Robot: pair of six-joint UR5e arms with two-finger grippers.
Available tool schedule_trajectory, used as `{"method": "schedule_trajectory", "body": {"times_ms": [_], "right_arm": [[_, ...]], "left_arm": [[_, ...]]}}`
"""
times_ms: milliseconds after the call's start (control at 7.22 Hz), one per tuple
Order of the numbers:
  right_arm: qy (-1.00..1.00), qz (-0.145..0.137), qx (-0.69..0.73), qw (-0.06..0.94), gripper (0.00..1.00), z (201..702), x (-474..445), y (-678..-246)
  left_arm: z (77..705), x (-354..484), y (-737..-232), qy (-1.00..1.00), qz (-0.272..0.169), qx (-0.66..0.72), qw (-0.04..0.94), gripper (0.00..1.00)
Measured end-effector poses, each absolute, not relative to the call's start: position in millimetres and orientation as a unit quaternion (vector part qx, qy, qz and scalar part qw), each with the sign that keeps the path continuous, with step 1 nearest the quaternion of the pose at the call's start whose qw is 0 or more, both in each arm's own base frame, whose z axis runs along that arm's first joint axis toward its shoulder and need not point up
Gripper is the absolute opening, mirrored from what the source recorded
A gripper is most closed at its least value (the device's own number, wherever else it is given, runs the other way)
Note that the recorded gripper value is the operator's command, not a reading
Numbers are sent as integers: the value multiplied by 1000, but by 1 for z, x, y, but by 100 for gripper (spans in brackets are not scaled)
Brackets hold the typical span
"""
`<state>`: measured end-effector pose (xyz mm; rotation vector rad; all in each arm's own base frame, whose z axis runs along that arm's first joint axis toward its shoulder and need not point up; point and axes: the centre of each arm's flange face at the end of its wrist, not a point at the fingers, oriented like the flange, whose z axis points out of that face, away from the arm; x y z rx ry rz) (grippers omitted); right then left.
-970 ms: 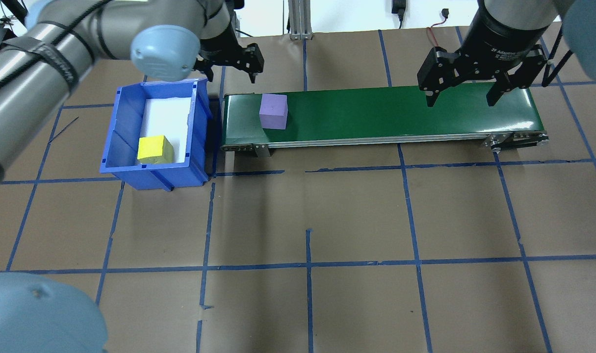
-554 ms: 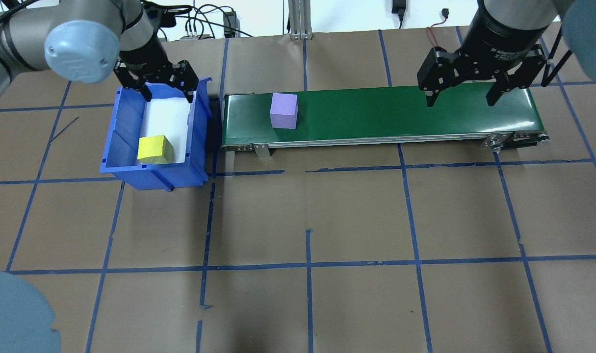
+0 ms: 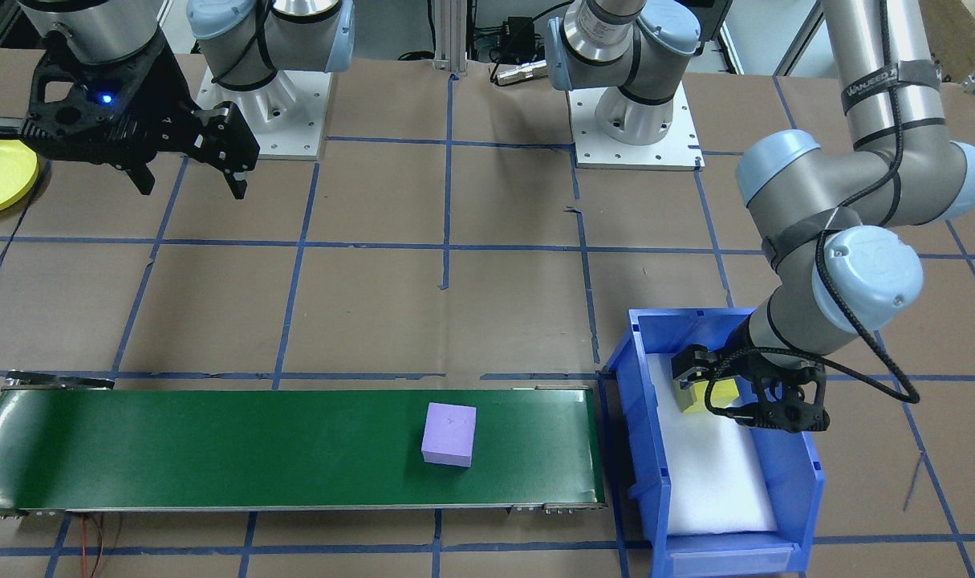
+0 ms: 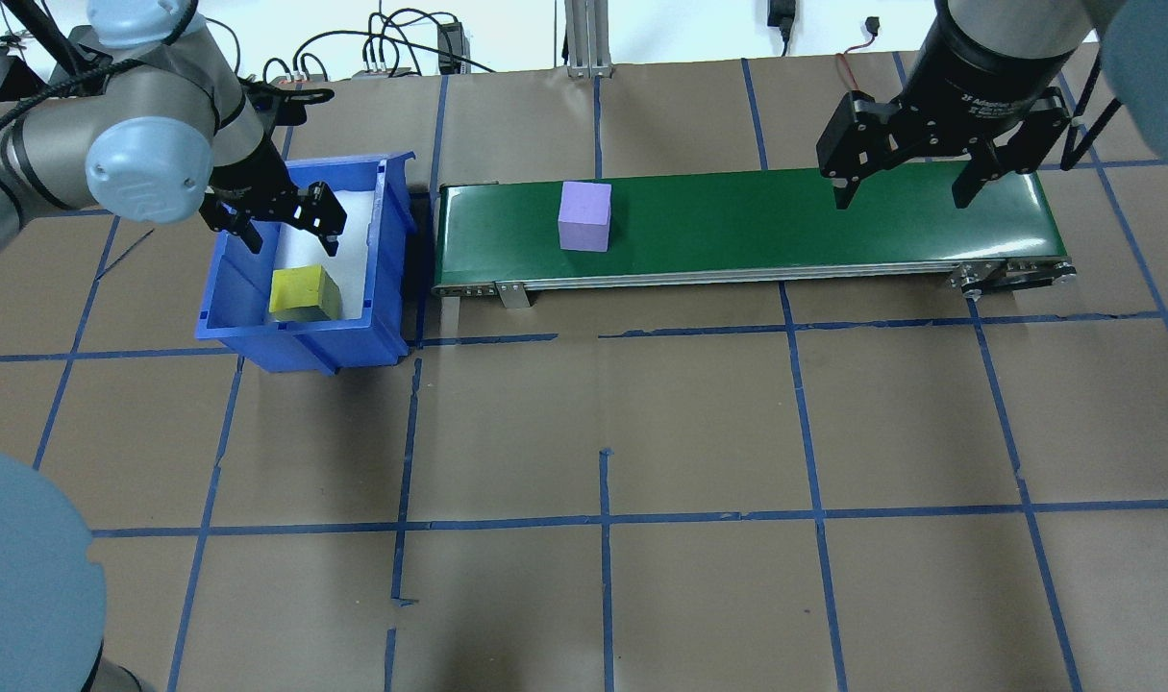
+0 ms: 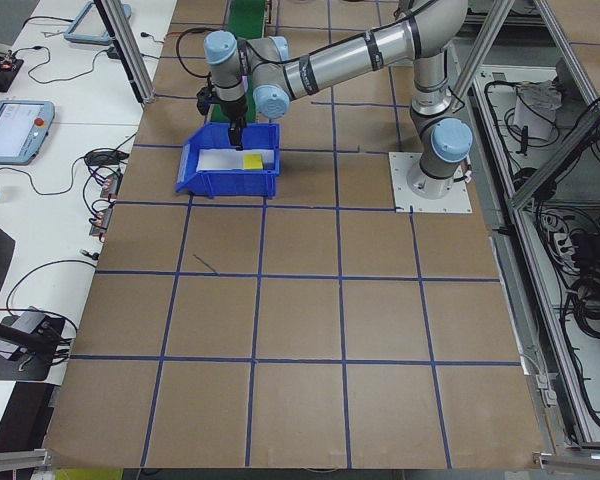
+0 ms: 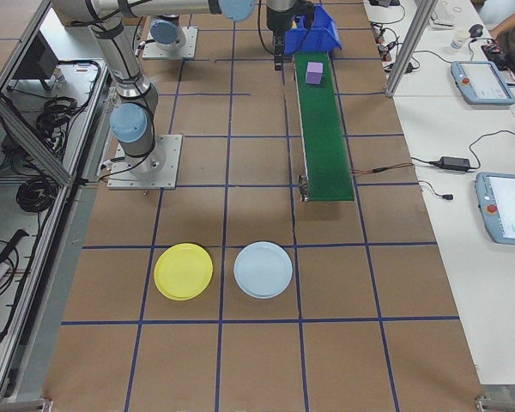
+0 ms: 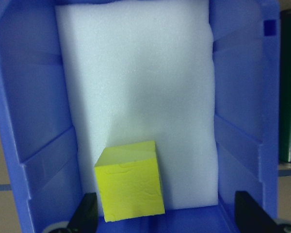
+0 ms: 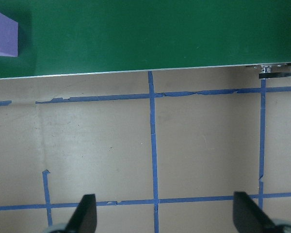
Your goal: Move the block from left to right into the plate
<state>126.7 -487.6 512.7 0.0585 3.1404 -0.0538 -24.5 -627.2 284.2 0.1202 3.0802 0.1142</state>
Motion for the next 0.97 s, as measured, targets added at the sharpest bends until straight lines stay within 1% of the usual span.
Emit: {"method": "schedule_trajectory", "body": {"times_ms": [139,277,416,554,693,970], "right_arm": [[1000,-17,19,0,100,513,127,-488],[1000,-17,19,0,100,513,127,-488],[1000,-17,19,0,100,513,127,-488],[1000,-17,19,0,100,513,127,-488],[1000,-17,19,0,100,513,127,-488],[1000,-17,19,0,100,513,127,-488]], "left_arm": [[267,-21,-625,997,46,46,43,97],[254,-20,-622,996,56,49,48,95],[241,-19,-621,995,66,51,49,81],[229,-19,-621,995,76,52,48,55],[222,-19,-621,994,81,53,46,47],[225,-19,-622,994,82,54,45,46]]}}
